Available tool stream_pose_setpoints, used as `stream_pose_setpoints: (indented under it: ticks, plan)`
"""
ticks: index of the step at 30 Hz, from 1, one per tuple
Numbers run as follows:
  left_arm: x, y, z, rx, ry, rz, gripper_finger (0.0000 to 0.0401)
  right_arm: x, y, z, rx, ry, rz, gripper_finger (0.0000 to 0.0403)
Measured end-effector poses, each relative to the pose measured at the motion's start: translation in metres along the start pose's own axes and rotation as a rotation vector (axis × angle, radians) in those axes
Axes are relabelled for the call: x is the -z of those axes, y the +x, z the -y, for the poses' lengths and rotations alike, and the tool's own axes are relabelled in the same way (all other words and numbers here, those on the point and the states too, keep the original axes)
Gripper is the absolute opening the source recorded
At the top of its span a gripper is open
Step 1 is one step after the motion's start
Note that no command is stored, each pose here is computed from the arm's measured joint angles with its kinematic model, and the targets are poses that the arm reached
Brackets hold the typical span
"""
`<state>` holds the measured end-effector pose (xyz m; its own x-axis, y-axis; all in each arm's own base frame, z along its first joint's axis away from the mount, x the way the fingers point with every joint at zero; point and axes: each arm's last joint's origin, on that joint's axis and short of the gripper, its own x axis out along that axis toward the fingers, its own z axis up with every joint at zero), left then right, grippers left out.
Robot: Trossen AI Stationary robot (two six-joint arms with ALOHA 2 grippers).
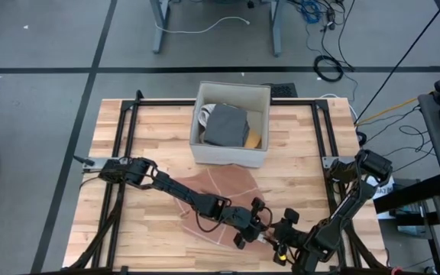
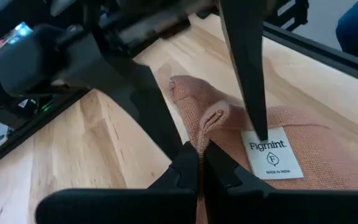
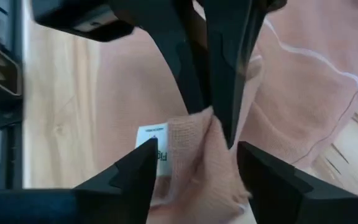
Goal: Fold towel
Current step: Fold the brown towel with white checkered lines
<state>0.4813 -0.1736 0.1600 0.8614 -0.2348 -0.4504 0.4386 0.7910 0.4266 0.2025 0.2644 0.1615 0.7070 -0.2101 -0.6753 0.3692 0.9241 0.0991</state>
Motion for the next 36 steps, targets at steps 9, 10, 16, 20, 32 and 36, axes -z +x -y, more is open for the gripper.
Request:
stream_pose_setpoints:
  ticks: [9,10,16,20,32,36]
  plan:
    - [0.000,0.000,-0.001,-0.018,-0.013,-0.030,0.0001,-0.002,0.006,0.003,0.029,-0.003,-0.004,0.0105]
    - [0.001,0.000,-0.001,-0.017,-0.014,-0.036,0.0002,-0.001,0.006,0.003,0.030,-0.007,-0.005,0.0087]
    - [0.002,0.000,-0.001,-0.011,-0.014,-0.053,0.0005,0.002,0.003,0.002,0.024,-0.044,-0.004,0.0007]
    - [0.002,0.000,0.000,-0.025,-0.010,-0.059,0.0006,0.003,0.003,0.002,0.024,-0.055,-0.023,0.0005]
    - [-0.008,-0.018,-0.003,-0.125,-0.061,-0.192,0.0007,0.014,-0.011,-0.001,-0.020,-0.198,-0.048,0.0001]
    - [-0.007,-0.025,-0.004,-0.096,-0.170,-0.246,0.0007,0.018,-0.017,-0.003,-0.053,-0.251,-0.069,0.0001]
